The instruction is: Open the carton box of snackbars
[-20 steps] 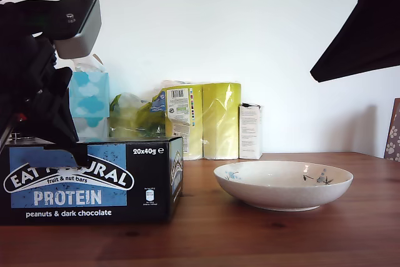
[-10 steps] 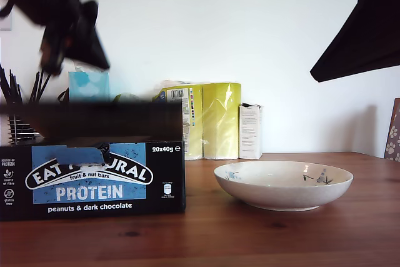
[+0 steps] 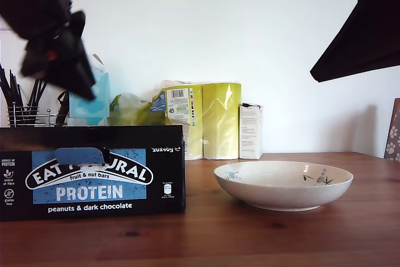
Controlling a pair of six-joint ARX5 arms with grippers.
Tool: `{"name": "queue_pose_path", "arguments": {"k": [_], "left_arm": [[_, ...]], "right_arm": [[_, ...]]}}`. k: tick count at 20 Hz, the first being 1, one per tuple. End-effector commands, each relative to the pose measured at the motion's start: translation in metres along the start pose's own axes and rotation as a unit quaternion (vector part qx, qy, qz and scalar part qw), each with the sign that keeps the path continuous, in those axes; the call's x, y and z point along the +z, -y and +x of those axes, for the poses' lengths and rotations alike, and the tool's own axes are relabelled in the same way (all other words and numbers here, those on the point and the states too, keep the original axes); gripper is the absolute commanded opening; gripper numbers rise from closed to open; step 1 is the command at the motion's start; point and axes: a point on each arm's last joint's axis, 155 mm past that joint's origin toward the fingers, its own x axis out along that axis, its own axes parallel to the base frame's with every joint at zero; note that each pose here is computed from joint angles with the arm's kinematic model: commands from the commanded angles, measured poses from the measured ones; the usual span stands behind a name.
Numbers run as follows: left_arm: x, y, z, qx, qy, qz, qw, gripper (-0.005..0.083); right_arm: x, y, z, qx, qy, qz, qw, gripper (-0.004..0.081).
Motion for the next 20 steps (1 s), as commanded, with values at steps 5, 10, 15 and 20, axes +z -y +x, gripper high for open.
{"name": "queue_pose_path", "arguments": {"k": [5, 10, 15, 20], "left_arm": [[-0.017, 0.026, 0.011, -0.049, -0.024, -0.022, 0.998, 0.0561], [-0.025, 0.021, 0.044, -0.027, -0.057, -0.018, 0.998, 0.055], [-0.034, 0.01, 0.063, 0.011, -0.087, -0.017, 0.996, 0.0527], [-0.031, -0.009, 0.057, 0.059, -0.094, 0.001, 0.994, 0.0417]], "right_arm": [[0.005, -0.002, 0.001, 0.003, 0.01, -0.007, 1.0, -0.0013], [0.005, -0.002, 0.001, 0.003, 0.009, -0.007, 1.0, -0.0013], [0.005, -0.002, 0.001, 0.003, 0.009, -0.007, 1.0, -0.0013], [0.006, -0.002, 0.001, 0.003, 0.011, -0.008, 1.0, -0.0013]]}}
